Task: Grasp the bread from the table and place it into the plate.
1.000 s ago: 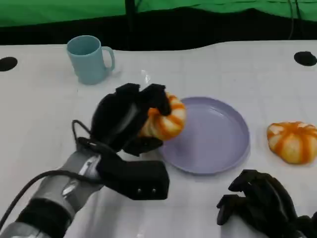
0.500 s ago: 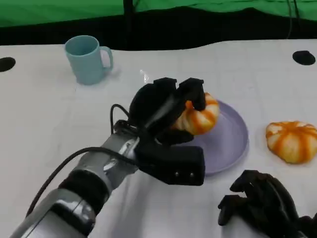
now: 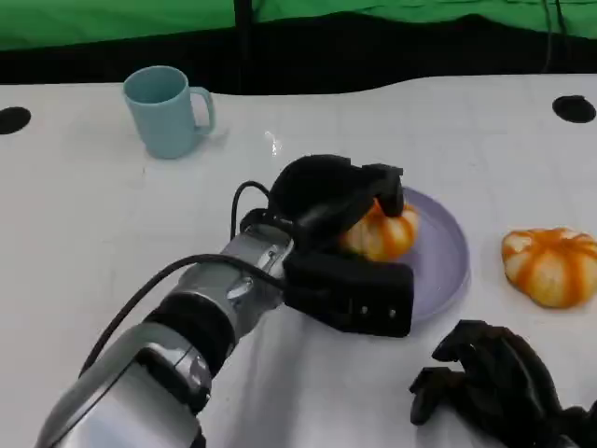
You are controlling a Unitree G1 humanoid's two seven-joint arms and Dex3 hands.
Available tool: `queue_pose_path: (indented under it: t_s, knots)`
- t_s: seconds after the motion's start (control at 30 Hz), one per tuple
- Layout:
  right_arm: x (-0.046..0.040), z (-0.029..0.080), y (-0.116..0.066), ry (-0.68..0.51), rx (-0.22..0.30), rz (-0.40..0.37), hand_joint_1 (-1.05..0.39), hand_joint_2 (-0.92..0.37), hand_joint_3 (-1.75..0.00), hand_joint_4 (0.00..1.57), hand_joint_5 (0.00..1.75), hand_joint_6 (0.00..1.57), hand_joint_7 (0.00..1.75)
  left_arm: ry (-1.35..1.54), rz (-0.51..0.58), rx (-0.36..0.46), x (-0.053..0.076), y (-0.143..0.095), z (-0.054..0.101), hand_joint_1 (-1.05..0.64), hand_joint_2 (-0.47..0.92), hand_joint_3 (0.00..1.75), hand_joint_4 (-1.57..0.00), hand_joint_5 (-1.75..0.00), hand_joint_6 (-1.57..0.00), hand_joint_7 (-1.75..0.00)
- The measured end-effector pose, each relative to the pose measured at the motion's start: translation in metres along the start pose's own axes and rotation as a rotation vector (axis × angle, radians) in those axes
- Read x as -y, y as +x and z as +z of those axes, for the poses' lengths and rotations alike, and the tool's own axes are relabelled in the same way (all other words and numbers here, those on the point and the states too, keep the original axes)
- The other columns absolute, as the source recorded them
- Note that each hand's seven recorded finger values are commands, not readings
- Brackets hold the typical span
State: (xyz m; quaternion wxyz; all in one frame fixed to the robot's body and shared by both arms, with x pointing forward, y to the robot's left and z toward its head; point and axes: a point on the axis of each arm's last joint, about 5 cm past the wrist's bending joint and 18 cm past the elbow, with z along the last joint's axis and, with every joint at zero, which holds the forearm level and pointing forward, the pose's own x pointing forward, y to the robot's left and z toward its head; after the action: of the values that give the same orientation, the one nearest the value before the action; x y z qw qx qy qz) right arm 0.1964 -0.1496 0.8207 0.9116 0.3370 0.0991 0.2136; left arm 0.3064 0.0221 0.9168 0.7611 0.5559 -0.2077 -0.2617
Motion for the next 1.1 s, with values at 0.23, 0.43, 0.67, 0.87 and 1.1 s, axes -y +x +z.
queue_pose_path:
  t_s: [0.23,0.43,0.67,0.87,1.1]
  knots:
    - [-0.0004,0.0,0.0,0.001,-0.003,0.002,-1.04,-0.71,-0.01,1.57,0.75,1.57,0.4,0.1,-0.172,-0.066,-0.002,0.003,0.001,-0.82,0.92,0.48,-0.04,-0.27,-0.14,0.0]
    - [-0.0003,0.0,-0.001,0.002,-0.003,0.001,-1.04,-0.7,0.0,1.57,0.73,1.57,0.37,0.134,-0.255,-0.083,-0.007,0.006,0.002,-0.97,0.92,0.55,0.0,-0.21,-0.08,0.0]
    - [-0.0002,0.0,-0.001,0.008,-0.001,0.001,-1.05,-0.7,-0.01,1.57,0.74,1.57,0.39,0.146,-0.231,-0.052,-0.021,0.006,-0.002,-0.91,0.92,0.55,-0.08,-0.28,-0.14,-0.03]
    - [0.0001,0.001,-0.001,0.006,-0.001,0.003,-1.04,-0.71,-0.01,1.57,0.72,1.57,0.37,0.018,-0.16,-0.004,-0.022,-0.01,-0.013,-0.76,0.92,0.47,-0.22,-0.37,-0.27,-0.08]
    - [0.0009,0.0,-0.001,0.007,-0.003,0.001,-1.04,-0.72,-0.01,1.57,0.73,1.57,0.38,-0.16,-0.063,0.031,-0.021,-0.03,-0.026,-0.59,0.92,0.4,-0.44,-0.72,-0.5,-0.26]
